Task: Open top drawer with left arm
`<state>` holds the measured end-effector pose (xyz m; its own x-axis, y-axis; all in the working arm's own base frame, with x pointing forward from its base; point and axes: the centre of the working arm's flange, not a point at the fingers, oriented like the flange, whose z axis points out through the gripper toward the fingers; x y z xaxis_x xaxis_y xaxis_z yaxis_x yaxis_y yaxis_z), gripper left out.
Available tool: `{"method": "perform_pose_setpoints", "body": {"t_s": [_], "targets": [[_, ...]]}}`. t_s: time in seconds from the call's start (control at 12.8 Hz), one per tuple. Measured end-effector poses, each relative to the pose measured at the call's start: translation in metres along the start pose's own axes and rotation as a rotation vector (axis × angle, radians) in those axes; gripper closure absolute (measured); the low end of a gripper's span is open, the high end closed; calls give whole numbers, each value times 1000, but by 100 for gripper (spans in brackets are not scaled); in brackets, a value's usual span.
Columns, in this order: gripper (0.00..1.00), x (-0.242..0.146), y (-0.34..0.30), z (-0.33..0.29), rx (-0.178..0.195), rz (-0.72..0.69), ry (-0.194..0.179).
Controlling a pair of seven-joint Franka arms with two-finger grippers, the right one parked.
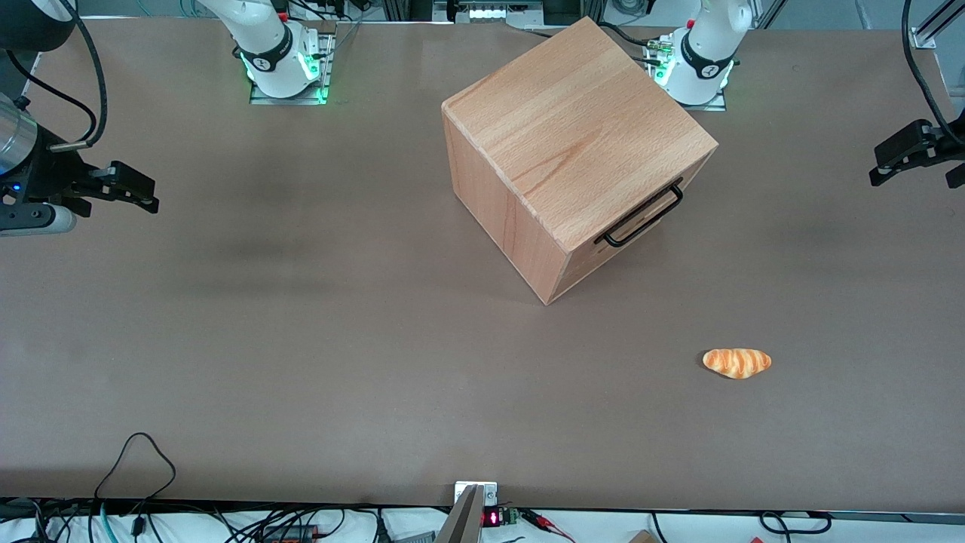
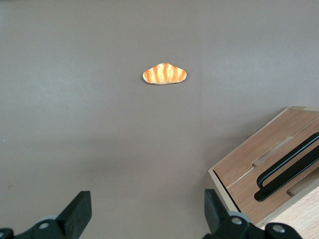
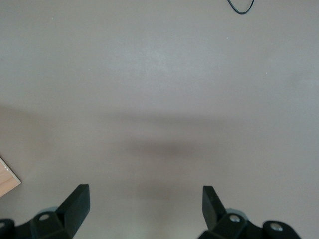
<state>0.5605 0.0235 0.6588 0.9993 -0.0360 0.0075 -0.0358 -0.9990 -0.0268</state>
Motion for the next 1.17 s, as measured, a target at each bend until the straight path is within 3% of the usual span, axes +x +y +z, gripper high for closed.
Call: {"method": "perform_pose_setpoints", "body": {"t_s": [0.7, 1.17], "targets": [[0, 6, 11, 9, -4, 26, -17], [0, 21, 82, 48, -25, 257, -91]]}}
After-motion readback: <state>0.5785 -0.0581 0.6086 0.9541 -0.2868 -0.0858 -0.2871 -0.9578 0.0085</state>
